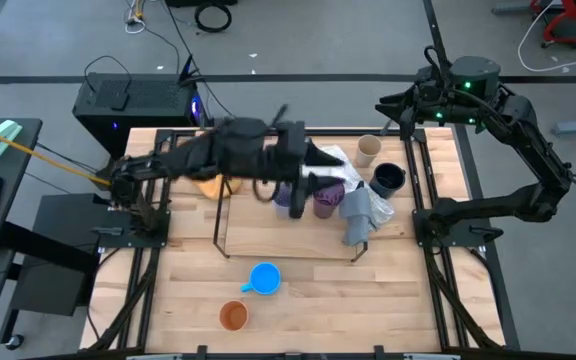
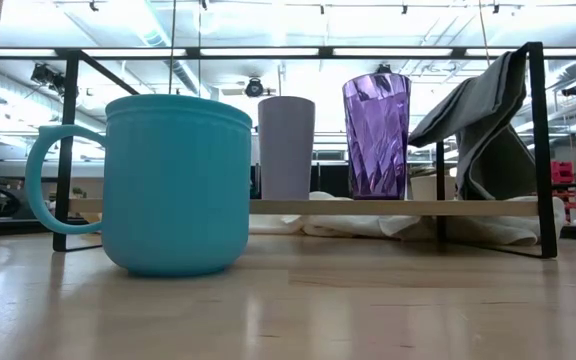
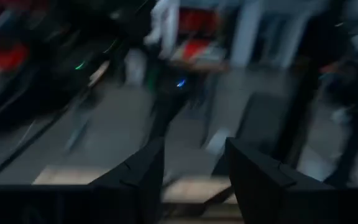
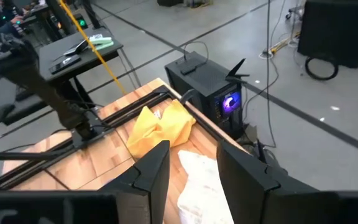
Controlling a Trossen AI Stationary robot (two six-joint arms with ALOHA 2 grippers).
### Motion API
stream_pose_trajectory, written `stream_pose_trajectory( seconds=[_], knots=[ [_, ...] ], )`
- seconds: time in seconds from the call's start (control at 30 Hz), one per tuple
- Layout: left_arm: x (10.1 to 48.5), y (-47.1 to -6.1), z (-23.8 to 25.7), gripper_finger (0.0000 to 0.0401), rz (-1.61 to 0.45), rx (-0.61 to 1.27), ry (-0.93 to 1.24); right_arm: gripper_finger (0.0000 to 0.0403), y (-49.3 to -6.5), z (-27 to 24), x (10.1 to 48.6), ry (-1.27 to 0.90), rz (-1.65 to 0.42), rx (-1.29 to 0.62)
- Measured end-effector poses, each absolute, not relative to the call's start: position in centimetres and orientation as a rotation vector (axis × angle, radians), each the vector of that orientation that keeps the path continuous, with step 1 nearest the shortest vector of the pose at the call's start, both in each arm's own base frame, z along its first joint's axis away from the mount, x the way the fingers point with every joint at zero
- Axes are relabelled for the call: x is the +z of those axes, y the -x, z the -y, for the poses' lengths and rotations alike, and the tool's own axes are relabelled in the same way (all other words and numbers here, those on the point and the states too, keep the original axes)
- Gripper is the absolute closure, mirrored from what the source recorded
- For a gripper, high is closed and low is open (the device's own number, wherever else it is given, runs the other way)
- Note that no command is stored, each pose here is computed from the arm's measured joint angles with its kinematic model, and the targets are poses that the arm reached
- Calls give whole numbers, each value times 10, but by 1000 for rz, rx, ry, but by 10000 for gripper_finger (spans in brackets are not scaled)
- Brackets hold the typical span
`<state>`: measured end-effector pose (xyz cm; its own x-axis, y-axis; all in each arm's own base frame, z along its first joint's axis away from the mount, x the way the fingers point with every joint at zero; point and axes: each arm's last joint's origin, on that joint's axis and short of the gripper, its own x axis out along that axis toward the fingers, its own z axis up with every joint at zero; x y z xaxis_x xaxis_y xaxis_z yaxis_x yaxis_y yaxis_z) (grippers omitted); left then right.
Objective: Stack small to large cups/mugs on shelf
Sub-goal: Put the black mug on the shelf
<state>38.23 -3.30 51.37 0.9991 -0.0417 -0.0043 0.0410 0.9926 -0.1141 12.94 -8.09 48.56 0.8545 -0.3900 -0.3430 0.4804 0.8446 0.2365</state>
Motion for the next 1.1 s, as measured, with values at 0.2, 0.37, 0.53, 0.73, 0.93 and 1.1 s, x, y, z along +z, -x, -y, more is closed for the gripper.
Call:
stream_pose_trajectory(
  seconds=[0.2,0.37,0.53,0.73,0.93,1.1],
  knots=[
    [501,-382,71,229,-91,-25,32,264,-107,67,494,-293,-224,-504],
    [497,-375,95,229,-133,27,-8,264,-83,54,488,-324,-268,-594],
    [503,-364,103,233,-120,119,-71,264,-67,45,476,-384,-384,-657],
    [527,-331,91,236,-85,218,-121,263,-60,41,457,-440,-545,-682],
    [552,-289,73,237,-64,304,-137,264,-71,47,414,-534,-706,-671],
    [555,-274,66,241,-90,343,-124,263,-84,62,378,-552,-824,-875]
  ],
)
